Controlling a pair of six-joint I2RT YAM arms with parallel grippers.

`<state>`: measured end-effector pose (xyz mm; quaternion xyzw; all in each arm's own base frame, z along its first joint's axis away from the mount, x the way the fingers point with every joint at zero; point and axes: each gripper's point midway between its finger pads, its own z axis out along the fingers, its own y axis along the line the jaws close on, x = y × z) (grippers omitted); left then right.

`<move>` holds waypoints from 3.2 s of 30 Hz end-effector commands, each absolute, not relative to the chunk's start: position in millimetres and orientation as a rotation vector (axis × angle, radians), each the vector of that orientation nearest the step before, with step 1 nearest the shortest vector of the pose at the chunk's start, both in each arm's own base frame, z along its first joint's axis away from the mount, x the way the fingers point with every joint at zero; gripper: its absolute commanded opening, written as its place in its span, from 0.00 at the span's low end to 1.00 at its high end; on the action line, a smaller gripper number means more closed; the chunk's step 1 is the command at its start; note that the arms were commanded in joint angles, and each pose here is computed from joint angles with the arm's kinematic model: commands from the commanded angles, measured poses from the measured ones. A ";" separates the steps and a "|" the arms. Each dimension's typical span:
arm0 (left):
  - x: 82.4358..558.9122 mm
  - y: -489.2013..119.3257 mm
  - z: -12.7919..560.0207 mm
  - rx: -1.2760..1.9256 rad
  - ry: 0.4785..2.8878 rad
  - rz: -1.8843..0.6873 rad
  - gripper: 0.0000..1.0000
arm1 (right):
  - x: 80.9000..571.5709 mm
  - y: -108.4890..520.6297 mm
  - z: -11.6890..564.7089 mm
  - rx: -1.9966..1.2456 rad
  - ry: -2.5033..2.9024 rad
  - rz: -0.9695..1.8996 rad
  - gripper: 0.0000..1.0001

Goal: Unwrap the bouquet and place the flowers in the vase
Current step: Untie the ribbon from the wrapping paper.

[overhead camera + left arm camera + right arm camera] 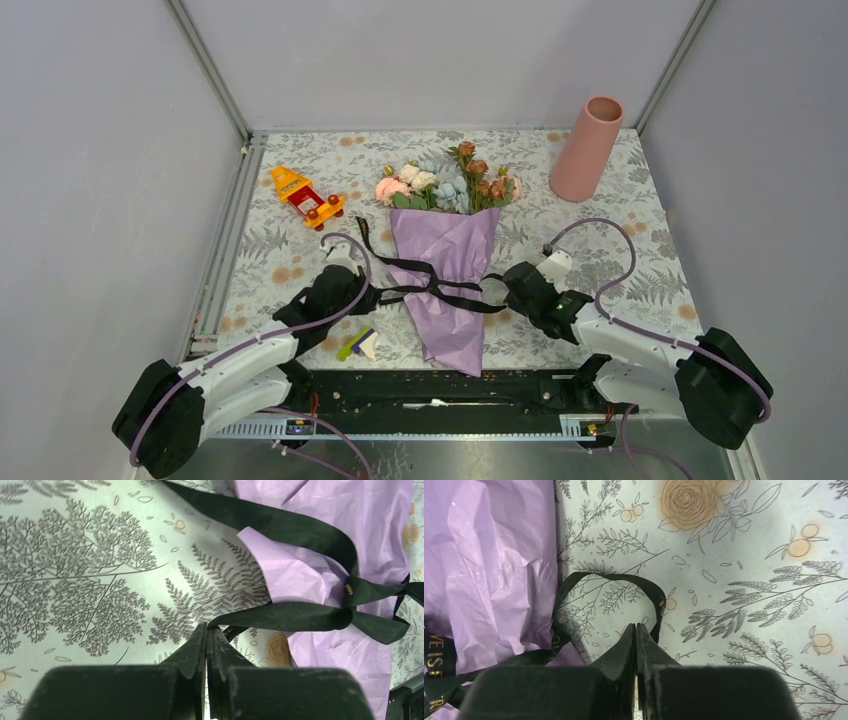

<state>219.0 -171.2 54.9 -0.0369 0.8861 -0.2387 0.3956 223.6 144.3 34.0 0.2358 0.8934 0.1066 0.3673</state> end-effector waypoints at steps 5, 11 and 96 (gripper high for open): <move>215.3 -189.5 72.5 -0.020 2.242 -0.757 0.00 | 234.4 140.1 83.0 0.483 2.152 0.372 0.35; 218.6 -184.7 85.5 0.038 2.217 -0.709 0.21 | 226.2 189.4 141.9 -0.115 2.076 0.588 0.75; 248.0 -160.1 118.1 -0.135 2.056 -0.632 0.00 | 272.9 104.1 91.7 0.247 2.120 -0.041 0.00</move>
